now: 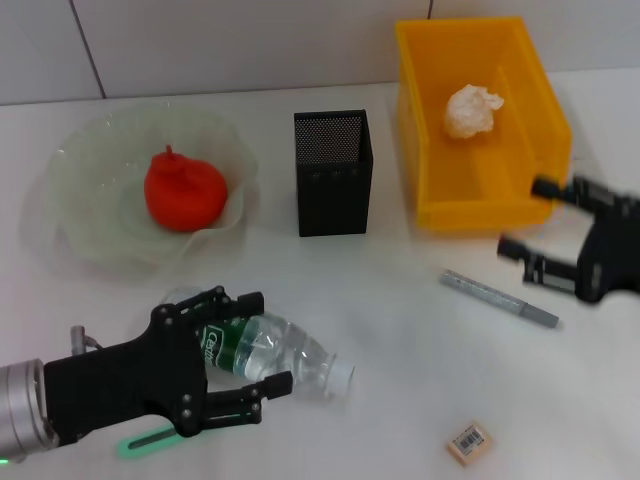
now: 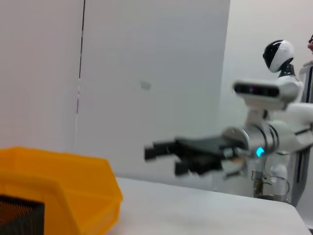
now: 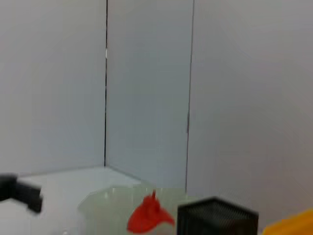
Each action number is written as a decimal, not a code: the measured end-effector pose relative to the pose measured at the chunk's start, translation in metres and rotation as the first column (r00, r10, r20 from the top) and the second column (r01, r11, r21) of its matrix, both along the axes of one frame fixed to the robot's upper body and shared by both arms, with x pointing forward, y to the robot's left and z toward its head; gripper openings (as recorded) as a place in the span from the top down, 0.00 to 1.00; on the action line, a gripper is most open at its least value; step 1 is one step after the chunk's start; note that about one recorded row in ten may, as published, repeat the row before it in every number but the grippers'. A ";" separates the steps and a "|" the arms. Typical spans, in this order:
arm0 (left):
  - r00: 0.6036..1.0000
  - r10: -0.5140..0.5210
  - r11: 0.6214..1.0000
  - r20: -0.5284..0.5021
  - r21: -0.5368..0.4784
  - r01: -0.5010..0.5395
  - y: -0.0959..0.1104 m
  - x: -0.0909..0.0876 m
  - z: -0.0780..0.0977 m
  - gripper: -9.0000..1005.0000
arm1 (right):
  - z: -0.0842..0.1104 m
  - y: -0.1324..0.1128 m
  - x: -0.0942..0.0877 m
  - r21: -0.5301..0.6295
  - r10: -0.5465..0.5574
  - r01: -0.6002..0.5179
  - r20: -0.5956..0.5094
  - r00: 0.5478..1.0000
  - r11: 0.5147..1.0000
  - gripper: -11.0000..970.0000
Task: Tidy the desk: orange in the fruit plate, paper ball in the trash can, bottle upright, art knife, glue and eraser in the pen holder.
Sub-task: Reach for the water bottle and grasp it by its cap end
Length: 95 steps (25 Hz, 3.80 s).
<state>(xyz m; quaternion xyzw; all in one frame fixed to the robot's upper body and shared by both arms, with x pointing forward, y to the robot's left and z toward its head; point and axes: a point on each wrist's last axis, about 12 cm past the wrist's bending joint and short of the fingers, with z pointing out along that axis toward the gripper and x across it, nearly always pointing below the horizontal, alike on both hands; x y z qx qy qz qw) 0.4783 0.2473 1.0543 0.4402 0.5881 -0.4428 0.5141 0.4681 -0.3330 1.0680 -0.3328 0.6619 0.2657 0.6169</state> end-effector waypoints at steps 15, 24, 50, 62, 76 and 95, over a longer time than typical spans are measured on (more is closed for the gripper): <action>0.957 -0.200 0.969 0.208 0.186 0.162 -0.017 0.041 0.049 0.15 | -0.027 -0.001 -0.060 0.103 0.009 -0.009 -0.002 1.000 0.995 0.18; 0.886 -0.418 0.808 0.198 0.528 0.263 -0.040 0.070 0.086 0.16 | -0.038 0.006 -0.092 0.158 0.083 -0.072 -0.068 0.994 0.985 0.18; 0.785 -0.592 0.587 0.183 0.765 0.264 -0.096 0.069 0.094 0.16 | -0.044 -0.007 -0.089 0.110 0.112 -0.092 -0.188 0.976 0.990 0.18; 0.707 -0.676 0.487 0.209 0.847 0.215 -0.126 0.073 0.090 0.16 | -0.049 -0.007 -0.096 0.124 0.084 -0.056 -0.235 0.968 0.991 0.18; 0.642 -0.744 0.382 0.186 0.906 0.181 -0.162 0.063 0.075 0.16 | -0.052 -0.020 -0.105 0.098 0.016 0.009 -0.255 0.967 0.995 0.18; 0.645 -0.749 0.325 0.153 0.933 0.157 -0.166 0.061 0.059 0.18 | -0.053 -0.017 -0.103 0.095 0.018 0.006 -0.254 0.967 0.995 0.18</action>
